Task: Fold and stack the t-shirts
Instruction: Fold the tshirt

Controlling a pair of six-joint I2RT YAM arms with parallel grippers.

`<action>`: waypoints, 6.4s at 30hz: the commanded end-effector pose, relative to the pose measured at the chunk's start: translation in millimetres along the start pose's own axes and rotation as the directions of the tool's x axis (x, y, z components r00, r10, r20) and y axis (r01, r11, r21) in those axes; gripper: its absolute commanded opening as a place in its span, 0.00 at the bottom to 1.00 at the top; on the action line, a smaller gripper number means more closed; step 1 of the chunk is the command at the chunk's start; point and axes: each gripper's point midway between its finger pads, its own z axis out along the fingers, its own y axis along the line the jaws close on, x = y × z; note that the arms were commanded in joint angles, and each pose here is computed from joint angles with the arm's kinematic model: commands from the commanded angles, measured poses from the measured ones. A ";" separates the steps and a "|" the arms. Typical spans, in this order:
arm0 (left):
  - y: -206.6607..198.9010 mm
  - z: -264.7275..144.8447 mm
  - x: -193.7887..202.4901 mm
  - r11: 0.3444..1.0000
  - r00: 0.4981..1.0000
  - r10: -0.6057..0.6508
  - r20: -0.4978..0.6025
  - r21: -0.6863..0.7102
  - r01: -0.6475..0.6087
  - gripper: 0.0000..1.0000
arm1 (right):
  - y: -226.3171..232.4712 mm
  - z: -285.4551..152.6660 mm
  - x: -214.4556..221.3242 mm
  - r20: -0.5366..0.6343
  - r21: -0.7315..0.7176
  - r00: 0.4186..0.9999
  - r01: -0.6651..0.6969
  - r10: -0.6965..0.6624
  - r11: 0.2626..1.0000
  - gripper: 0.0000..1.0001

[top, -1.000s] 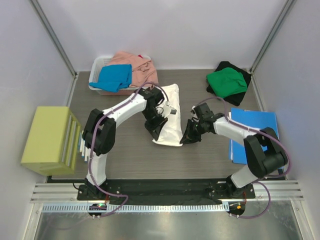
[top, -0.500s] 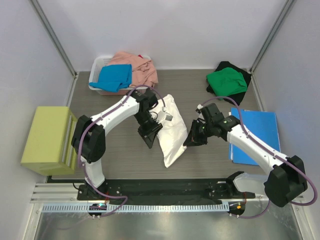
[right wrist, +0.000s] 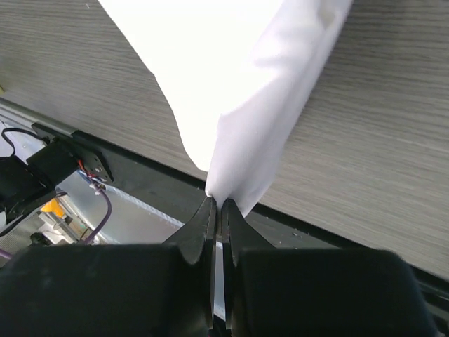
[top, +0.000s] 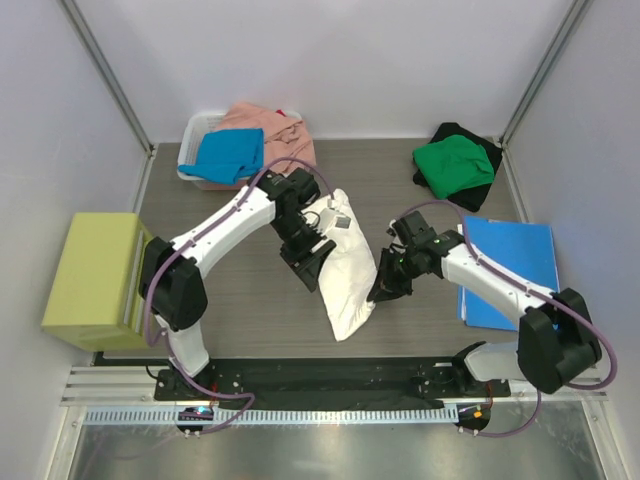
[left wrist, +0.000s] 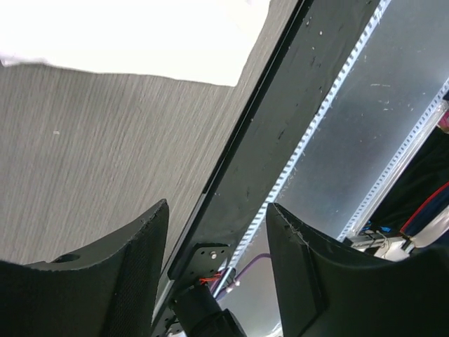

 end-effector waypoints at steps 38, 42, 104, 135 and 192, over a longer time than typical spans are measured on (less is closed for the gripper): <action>113.3 -113.8 1.6 0.934 0.877 -0.272 0.397 -0.112 0.340 0.49 | 155.9 -47.9 -151.4 0.204 -0.322 0.976 0.140 -0.075 0.936 0.05; 113.5 -108.4 8.6 0.936 0.884 -0.268 0.383 -0.115 0.333 0.49 | 137.1 -32.9 -195.1 0.233 -0.313 0.972 0.080 -0.005 0.947 0.05; 139.1 -118.8 36.2 0.883 0.837 -0.282 0.469 -0.214 0.417 1.00 | 6.4 107.6 -110.4 -0.060 -0.199 0.974 -0.228 0.220 0.953 1.00; 133.4 -123.7 27.1 0.896 0.832 -0.291 0.472 -0.170 0.411 1.00 | 56.0 92.1 -126.9 -0.070 -0.300 0.977 -0.212 0.200 0.930 1.00; 126.4 -128.4 26.4 0.904 0.833 -0.276 0.480 -0.166 0.395 1.00 | 113.5 168.5 -150.6 -0.171 -0.347 0.980 -0.154 0.100 0.925 1.00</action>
